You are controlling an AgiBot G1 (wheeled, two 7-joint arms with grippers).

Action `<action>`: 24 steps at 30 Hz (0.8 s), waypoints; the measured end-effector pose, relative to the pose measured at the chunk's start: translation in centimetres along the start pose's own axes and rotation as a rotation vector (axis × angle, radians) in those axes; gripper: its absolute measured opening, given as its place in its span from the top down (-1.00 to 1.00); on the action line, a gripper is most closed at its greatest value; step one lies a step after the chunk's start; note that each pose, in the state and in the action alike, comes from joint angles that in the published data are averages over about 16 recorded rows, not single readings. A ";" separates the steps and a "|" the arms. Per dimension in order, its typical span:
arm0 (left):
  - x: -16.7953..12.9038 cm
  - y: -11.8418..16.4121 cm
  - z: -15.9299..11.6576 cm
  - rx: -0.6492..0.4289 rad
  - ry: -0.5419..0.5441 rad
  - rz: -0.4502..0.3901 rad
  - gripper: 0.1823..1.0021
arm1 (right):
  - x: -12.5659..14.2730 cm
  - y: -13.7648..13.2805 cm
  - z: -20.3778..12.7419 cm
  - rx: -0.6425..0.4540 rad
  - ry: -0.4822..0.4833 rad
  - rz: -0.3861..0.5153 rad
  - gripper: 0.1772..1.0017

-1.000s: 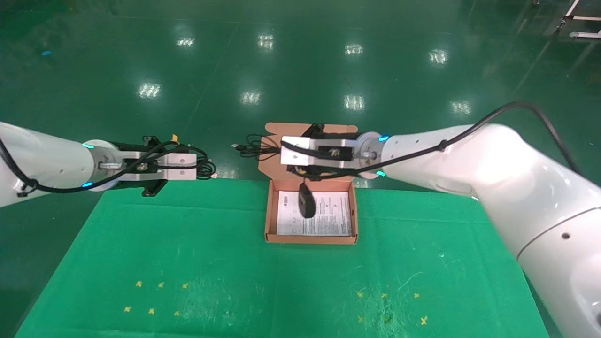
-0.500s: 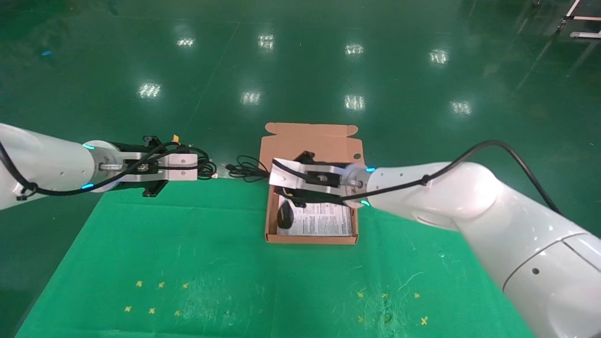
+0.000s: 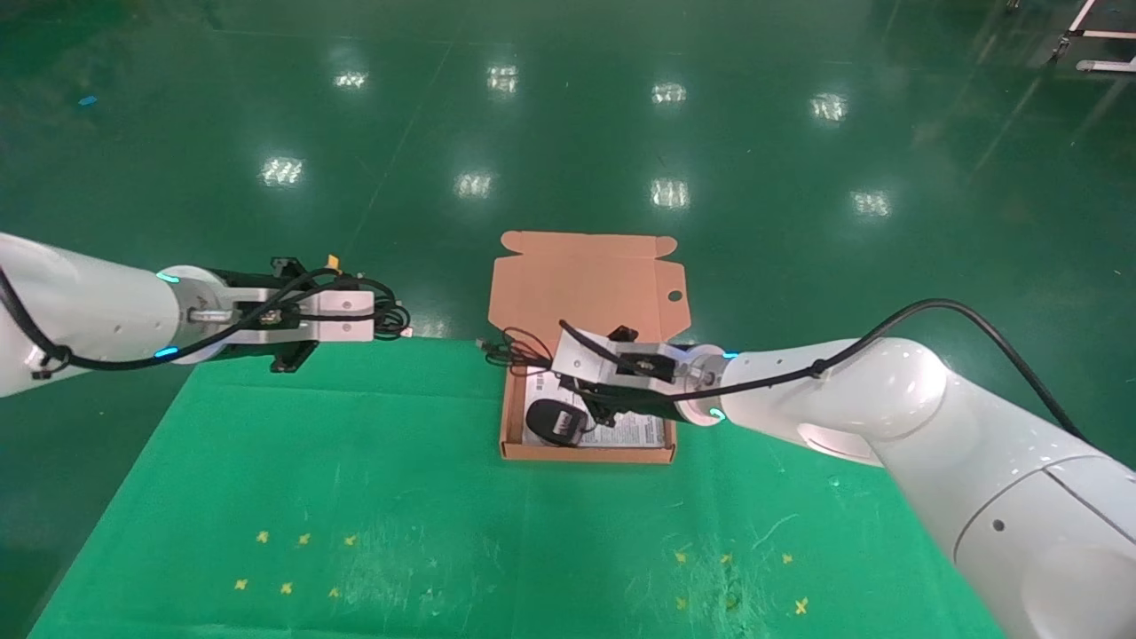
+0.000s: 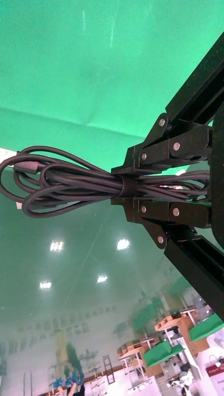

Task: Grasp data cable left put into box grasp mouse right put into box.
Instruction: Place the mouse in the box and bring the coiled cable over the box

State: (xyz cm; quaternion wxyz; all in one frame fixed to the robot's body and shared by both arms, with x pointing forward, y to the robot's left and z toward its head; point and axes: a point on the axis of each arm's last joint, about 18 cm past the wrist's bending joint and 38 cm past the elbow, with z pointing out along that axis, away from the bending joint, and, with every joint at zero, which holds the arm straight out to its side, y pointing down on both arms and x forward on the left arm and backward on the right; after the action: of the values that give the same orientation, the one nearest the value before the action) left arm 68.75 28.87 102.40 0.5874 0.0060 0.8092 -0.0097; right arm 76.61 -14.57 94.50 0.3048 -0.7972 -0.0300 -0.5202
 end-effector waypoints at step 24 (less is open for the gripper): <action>2.2 -9.6 5.5 0.198 -0.019 0.083 0.80 | 4.8 5.8 -7.0 -0.091 0.084 -0.045 0.18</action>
State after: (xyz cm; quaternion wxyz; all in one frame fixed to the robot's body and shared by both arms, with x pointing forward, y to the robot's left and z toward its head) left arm 73.09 19.11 98.67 0.5915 0.0974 0.7978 -0.0654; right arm 75.25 -24.19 97.82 0.2577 -0.7867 -0.0115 -0.5608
